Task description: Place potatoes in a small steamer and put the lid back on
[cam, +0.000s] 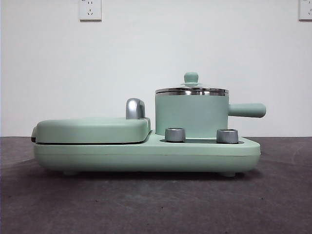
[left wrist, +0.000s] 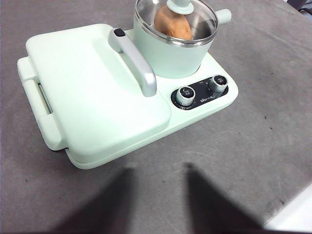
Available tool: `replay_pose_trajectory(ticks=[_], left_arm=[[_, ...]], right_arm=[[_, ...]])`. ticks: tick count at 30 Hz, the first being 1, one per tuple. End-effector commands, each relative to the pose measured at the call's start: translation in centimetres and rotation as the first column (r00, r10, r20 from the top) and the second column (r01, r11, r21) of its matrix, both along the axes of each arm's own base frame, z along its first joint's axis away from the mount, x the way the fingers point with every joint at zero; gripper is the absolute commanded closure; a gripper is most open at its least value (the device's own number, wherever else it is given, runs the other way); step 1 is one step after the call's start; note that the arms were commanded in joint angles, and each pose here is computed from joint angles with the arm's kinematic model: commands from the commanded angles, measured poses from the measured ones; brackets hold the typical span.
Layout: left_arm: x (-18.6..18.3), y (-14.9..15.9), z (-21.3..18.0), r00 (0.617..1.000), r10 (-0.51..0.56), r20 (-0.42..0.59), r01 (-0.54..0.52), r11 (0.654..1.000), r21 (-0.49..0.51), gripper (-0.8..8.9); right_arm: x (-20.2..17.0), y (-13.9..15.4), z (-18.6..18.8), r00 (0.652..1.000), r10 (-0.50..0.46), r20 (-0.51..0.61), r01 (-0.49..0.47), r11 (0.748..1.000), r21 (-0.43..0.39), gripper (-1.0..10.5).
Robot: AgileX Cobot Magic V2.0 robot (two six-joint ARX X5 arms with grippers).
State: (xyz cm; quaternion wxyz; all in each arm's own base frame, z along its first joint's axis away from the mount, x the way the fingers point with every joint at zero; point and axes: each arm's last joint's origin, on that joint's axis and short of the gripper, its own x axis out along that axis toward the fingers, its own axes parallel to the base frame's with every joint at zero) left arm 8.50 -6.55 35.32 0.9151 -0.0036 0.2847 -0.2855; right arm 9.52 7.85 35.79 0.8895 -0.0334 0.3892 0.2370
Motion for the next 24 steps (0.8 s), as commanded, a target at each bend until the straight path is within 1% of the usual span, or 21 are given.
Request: replay_pose_trajectory(ticks=[1, 5, 11, 14, 15, 17, 18, 19, 21, 24], left_arm=[[0.1, -0.2, 0.4, 1.0, 0.007, 0.004, -0.007, 1.0, -0.028, 8.08], [0.4, -0.4, 0.6, 1.0, 0.01, 0.024, -0.009, 0.999, -0.05, 8.08], [0.3, -0.3, 0.7, 1.0, 0.01, 0.029, -0.008, 0.999, -0.054, 8.08], [0.5, -0.3, 0.1, 0.997, 0.025, 0.071, -0.018, 0.996, -0.085, 8.08], [0.8, -0.3, -0.4, 0.994, 0.041, 0.102, -0.03, 0.994, -0.107, 8.08], [0.9, 0.1, -2.1, 0.983, 0.034, 0.182, -0.014, 0.994, -0.113, 8.08], [1.1, 0.4, -3.3, 0.965, 0.026, 0.263, -0.004, 0.997, -0.083, 8.08], [1.2, 0.9, -4.7, 0.951, 0.051, 0.305, -0.024, 0.996, -0.091, 8.08], [1.4, 1.9, -8.0, 0.928, 0.144, 0.343, -0.116, 0.988, -0.101, 8.08], [1.6, 3.5, -13.1, 0.884, 0.277, 0.377, -0.255, 0.961, -0.107, 8.08]], right_arm=[[0.0, 0.2, 0.3, 1.0, 0.016, 0.016, -0.016, 1.0, 0.004, 9.3], [0.0, 0.1, 0.3, 1.0, 0.016, 0.017, -0.016, 1.0, 0.006, 9.3], [0.0, 0.1, 0.3, 1.0, 0.016, 0.016, -0.016, 1.0, 0.005, 9.3], [0.0, 0.1, 0.3, 1.0, 0.016, 0.016, -0.016, 1.0, 0.006, 9.3], [0.0, 0.1, 0.3, 1.0, 0.016, 0.016, -0.016, 1.0, 0.006, 9.3], [0.0, 0.1, 0.3, 1.0, 0.016, 0.016, -0.016, 1.0, 0.006, 9.3], [0.0, 0.1, 0.3, 1.0, 0.016, 0.017, -0.016, 1.0, 0.006, 9.3], [0.0, 0.1, 0.3, 1.0, 0.016, 0.017, -0.016, 1.0, 0.006, 9.3], [0.0, 0.1, 0.3, 1.0, 0.016, 0.017, -0.016, 1.0, 0.006, 9.3], [0.0, 0.1, 0.3, 1.0, 0.016, 0.017, -0.016, 1.0, 0.006, 9.3]])
